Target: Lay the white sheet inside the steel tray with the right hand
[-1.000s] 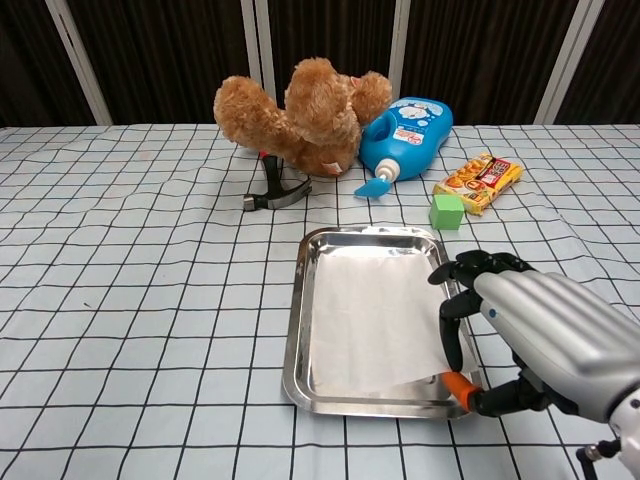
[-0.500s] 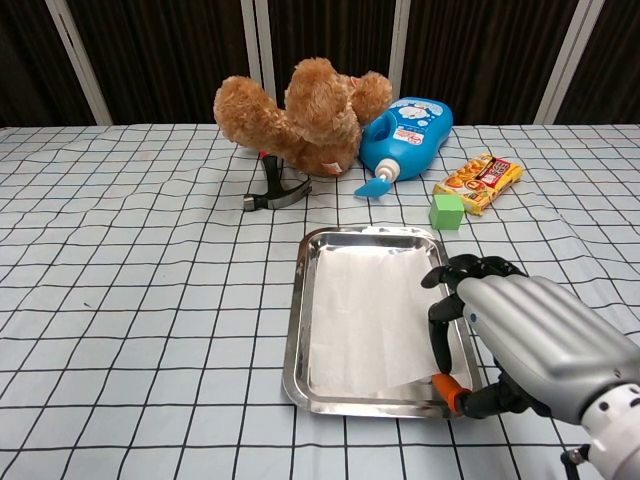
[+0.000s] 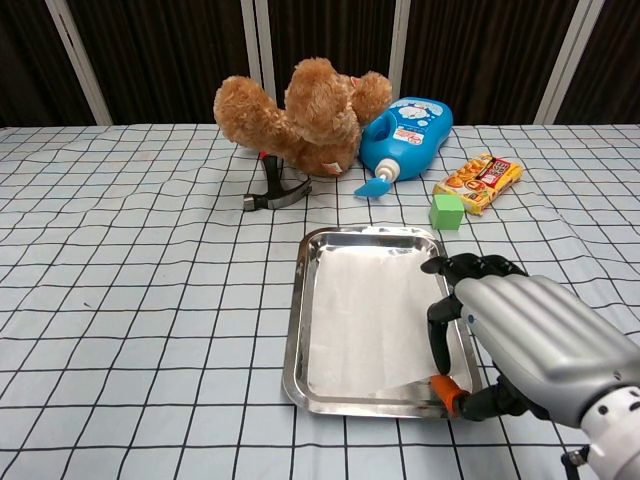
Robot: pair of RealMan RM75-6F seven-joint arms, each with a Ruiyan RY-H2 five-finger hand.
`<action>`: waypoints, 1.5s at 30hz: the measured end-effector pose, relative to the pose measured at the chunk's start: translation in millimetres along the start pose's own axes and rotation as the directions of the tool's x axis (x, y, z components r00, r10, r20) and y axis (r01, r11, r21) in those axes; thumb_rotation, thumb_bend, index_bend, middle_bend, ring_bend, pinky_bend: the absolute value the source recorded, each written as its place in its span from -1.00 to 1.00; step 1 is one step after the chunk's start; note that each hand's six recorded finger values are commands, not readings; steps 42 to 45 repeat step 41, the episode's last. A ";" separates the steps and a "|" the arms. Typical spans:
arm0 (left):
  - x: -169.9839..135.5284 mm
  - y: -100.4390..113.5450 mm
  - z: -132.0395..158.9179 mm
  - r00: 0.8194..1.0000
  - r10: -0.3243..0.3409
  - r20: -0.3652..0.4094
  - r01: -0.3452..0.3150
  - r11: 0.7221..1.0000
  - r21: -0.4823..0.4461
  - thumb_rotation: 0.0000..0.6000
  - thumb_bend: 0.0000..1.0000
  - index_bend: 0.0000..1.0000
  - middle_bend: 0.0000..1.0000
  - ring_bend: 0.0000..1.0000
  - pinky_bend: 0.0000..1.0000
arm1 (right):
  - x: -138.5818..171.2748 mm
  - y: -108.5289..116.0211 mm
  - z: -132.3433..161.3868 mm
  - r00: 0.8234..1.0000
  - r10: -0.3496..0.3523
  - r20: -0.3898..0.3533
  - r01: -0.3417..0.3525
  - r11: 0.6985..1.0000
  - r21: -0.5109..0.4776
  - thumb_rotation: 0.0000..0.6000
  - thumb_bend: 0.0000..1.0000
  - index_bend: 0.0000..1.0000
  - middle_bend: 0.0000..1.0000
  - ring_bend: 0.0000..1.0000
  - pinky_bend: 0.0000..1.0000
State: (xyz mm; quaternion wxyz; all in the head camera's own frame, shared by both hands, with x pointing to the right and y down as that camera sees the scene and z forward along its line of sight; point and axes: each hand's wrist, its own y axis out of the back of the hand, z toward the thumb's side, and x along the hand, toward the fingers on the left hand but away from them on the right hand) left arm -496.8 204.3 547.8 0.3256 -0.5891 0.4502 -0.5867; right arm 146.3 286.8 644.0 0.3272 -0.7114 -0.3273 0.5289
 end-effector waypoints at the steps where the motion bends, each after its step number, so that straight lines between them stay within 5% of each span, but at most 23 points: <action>1: 0.0 0.0 0.1 1.000 0.000 0.001 0.000 1.000 0.000 1.00 -1.00 -1.00 -1.00 -1.00 -1.00 | 0.6 0.7 0.1 1.000 -0.001 -0.001 0.001 1.000 0.001 1.00 -0.03 -0.69 -0.89 -1.00 -1.00; 6: -0.1 -0.1 0.2 1.000 0.000 0.000 0.000 1.000 0.000 1.00 -1.00 -1.00 -1.00 -1.00 -1.00 | 3.0 3.1 1.6 1.000 -0.011 -0.008 0.011 1.000 0.007 1.00 -0.08 -0.85 -0.98 -1.00 -1.00; 22: -0.6 0.3 -0.2 1.000 -0.001 0.001 0.001 1.000 0.000 1.00 -1.00 -1.00 -1.00 -1.00 -1.00 | 6.6 23.3 -21.8 0.999 -0.050 0.003 0.050 0.996 0.075 1.00 -0.09 -0.85 -0.99 -1.00 -1.00; 29: -2.9 0.0 2.4 1.000 -0.001 0.014 0.001 1.000 0.011 1.00 -1.00 -1.00 -1.00 -1.00 -1.00 | 13.3 56.2 -83.0 0.994 -0.093 0.050 0.083 0.980 0.179 1.00 -0.09 -0.89 -0.99 -1.00 -1.00; 39: -9.4 -0.9 5.3 1.000 0.013 0.028 -0.014 0.999 0.040 1.00 -1.00 -1.00 -1.00 -1.00 -1.00 | 51.7 130.2 -210.6 0.968 -0.199 0.153 0.151 0.948 0.280 1.00 -0.09 -1.00 -1.00 -1.00 -1.00; 45: -10.2 -1.2 5.5 0.999 0.015 0.028 -0.016 0.999 0.043 1.00 -1.00 -1.00 -1.00 -1.00 -1.00 | 58.6 136.4 -227.2 0.962 -0.219 0.163 0.166 0.944 0.285 1.00 -0.09 -1.00 -1.00 -1.00 -1.00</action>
